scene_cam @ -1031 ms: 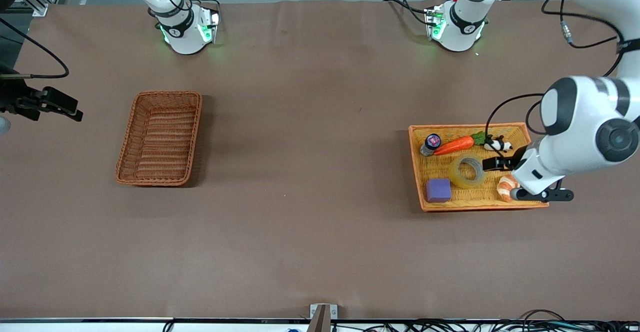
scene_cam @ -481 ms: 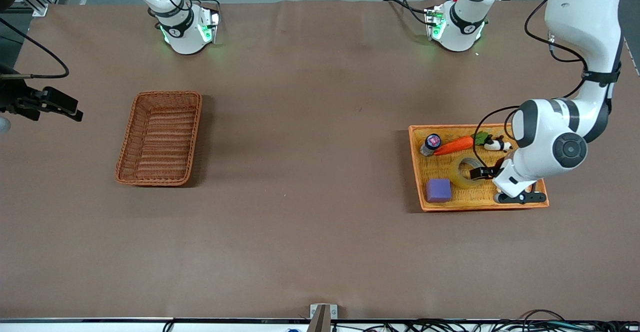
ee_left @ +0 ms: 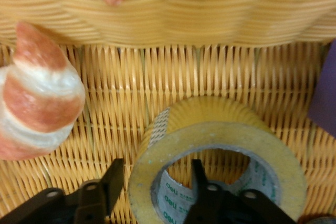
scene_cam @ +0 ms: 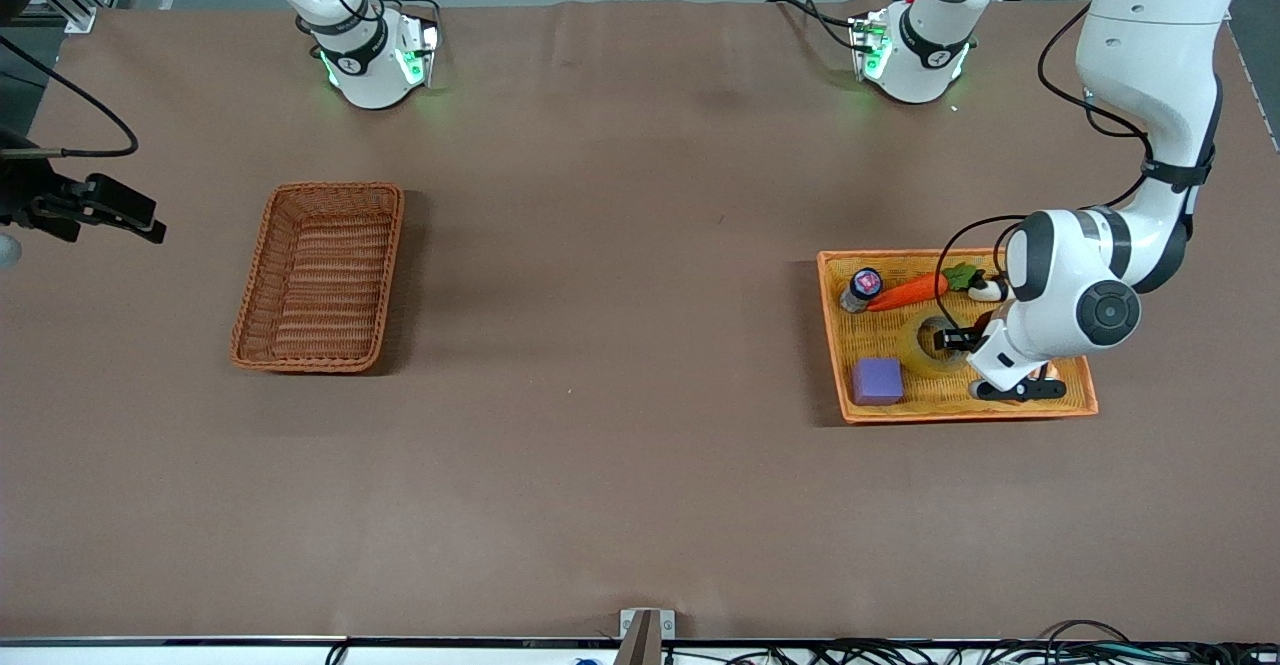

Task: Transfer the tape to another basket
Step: 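Grasp the tape roll rim with the left gripper and lift it, then carry the tape toward the table middle and set it down, then release the tape with the left gripper while the right gripper reaches it, then grasp the tape with the right gripper while the left gripper withdraws, then carry the tape with the right gripper and lower it into the basket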

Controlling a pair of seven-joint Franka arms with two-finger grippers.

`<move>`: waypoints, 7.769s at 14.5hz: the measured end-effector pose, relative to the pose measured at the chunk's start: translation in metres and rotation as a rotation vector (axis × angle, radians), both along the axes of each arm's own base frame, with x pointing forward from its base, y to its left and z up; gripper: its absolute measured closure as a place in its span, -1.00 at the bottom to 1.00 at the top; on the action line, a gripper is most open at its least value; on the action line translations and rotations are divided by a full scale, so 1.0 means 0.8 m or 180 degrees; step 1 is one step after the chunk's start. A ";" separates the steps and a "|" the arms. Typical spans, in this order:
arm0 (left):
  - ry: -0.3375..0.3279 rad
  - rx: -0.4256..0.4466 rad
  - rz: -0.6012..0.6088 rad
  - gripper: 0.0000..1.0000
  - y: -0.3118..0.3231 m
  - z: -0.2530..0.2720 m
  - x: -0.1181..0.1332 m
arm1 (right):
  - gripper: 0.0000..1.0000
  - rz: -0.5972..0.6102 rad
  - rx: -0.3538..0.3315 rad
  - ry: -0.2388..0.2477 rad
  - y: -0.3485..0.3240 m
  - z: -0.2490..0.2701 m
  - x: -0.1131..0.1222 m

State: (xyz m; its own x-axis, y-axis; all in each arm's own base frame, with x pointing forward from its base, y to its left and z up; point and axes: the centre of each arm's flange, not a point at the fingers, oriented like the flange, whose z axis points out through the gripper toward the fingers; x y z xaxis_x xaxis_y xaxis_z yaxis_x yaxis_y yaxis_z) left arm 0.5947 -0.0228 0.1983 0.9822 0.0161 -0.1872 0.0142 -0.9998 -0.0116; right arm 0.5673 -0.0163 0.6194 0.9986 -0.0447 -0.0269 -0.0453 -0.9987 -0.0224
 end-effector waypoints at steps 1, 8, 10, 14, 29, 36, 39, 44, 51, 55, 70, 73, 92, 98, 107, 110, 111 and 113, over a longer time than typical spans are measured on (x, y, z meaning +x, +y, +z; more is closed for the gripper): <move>0.0015 0.0003 0.0012 0.14 0.003 -0.003 -0.002 | -1.00 0.0000 0.0000 0.0000 0.000 0.000 0.000; -0.0112 0.0015 0.0059 0.57 0.014 0.045 0.011 | -1.00 0.0000 0.0000 0.0000 0.000 0.000 0.000; -0.0047 0.0000 0.0020 0.57 0.004 0.106 0.019 | -1.00 0.0000 0.0000 0.0000 0.000 0.000 0.000; -0.0184 -0.0110 -0.0195 0.58 -0.079 0.218 0.041 | -1.00 0.0000 0.0000 0.0000 0.000 0.000 0.000; 0.0126 -0.0128 0.0281 0.58 -0.531 0.085 -0.094 | -1.00 0.0000 0.0000 0.0001 0.000 0.000 0.000; 0.0067 -0.0458 0.0468 0.58 -0.635 0.044 -0.119 | -1.00 0.0001 0.0000 0.0001 0.000 0.000 0.000; -0.0056 -0.0558 0.0379 0.47 -0.666 0.019 -0.132 | -1.00 0.0001 0.0000 0.0001 0.000 0.000 0.000; -0.0237 -0.0590 0.0415 -0.45 -0.655 0.006 -0.107 | -1.00 0.0003 0.0000 0.0001 0.000 0.000 0.000; -0.0224 -0.0074 0.0095 -1.00 -0.544 0.164 -0.043 | -1.00 0.0391 0.0016 -0.0142 0.118 -0.041 0.020; -0.0481 0.0213 -0.0302 -1.00 -0.469 0.226 -0.010 | -1.00 0.0254 0.0089 -0.0138 0.286 -0.144 0.011; -0.0858 -0.0033 -0.0239 -1.00 -0.128 0.446 0.024 | -1.00 0.0588 0.0071 0.0139 0.503 -0.513 -0.055; -0.0952 0.0043 -0.0295 -1.00 -0.103 0.492 -0.032 | -0.93 0.0598 0.0052 0.0095 0.504 -0.531 -0.055; -0.0726 -0.0155 -0.0451 -1.00 -0.036 0.470 -0.035 | 0.57 -0.0019 -0.0551 0.0691 0.308 -0.305 0.039; -0.0727 -0.0144 -0.0285 -1.00 -0.041 0.470 -0.032 | 0.57 0.0287 -0.0607 0.0904 0.074 -0.288 0.028; -0.0738 -0.0141 -0.0264 -1.00 -0.038 0.472 -0.032 | 0.57 0.0405 -0.0444 0.0444 -0.043 -0.443 -0.096; -0.0739 -0.0141 -0.0262 -1.00 -0.038 0.472 -0.032 | 0.57 0.0442 -0.0384 0.0280 -0.040 -0.488 -0.135; -0.0740 -0.0141 -0.0262 -1.00 -0.038 0.472 -0.032 | 0.56 0.0452 -0.0374 0.0261 -0.038 -0.494 -0.142; -0.0740 -0.0141 -0.0262 -1.00 -0.038 0.472 -0.032 | 0.53 0.0459 -0.0371 0.0256 -0.037 -0.496 -0.144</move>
